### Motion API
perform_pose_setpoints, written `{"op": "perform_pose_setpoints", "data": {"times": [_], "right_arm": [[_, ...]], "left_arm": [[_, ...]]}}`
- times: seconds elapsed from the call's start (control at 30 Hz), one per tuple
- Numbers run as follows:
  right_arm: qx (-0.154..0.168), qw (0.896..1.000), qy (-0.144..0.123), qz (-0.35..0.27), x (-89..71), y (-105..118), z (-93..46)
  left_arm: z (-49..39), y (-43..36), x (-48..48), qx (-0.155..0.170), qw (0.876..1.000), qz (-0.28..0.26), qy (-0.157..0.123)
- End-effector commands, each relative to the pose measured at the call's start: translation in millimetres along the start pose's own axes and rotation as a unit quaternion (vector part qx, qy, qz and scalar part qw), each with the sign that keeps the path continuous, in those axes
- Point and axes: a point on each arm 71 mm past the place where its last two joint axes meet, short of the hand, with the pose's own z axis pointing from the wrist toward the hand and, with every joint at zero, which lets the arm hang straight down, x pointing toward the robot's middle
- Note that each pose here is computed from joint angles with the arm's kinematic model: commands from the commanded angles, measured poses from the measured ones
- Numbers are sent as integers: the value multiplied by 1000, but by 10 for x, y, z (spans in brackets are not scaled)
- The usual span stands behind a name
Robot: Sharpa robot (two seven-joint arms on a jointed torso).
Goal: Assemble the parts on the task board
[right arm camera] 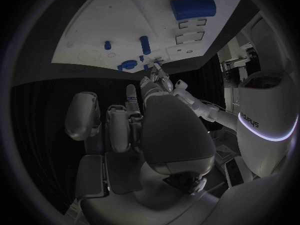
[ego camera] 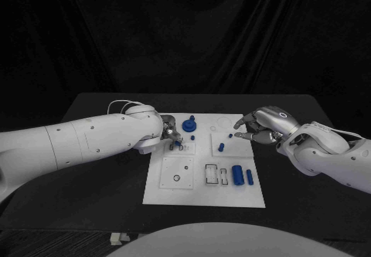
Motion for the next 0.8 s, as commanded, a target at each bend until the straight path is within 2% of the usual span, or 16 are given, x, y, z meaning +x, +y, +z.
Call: {"op": "perform_pose_setpoints", "data": {"times": [0.03, 0.8], "right_arm": [[7, 1000, 3, -1, 14, -9, -6], [8, 1000, 5, -1, 22, -12, -9]], "left_arm": [[4, -39, 27, 10, 1000, 4, 6], [22, -32, 105, 6, 1000, 9, 21]]}}
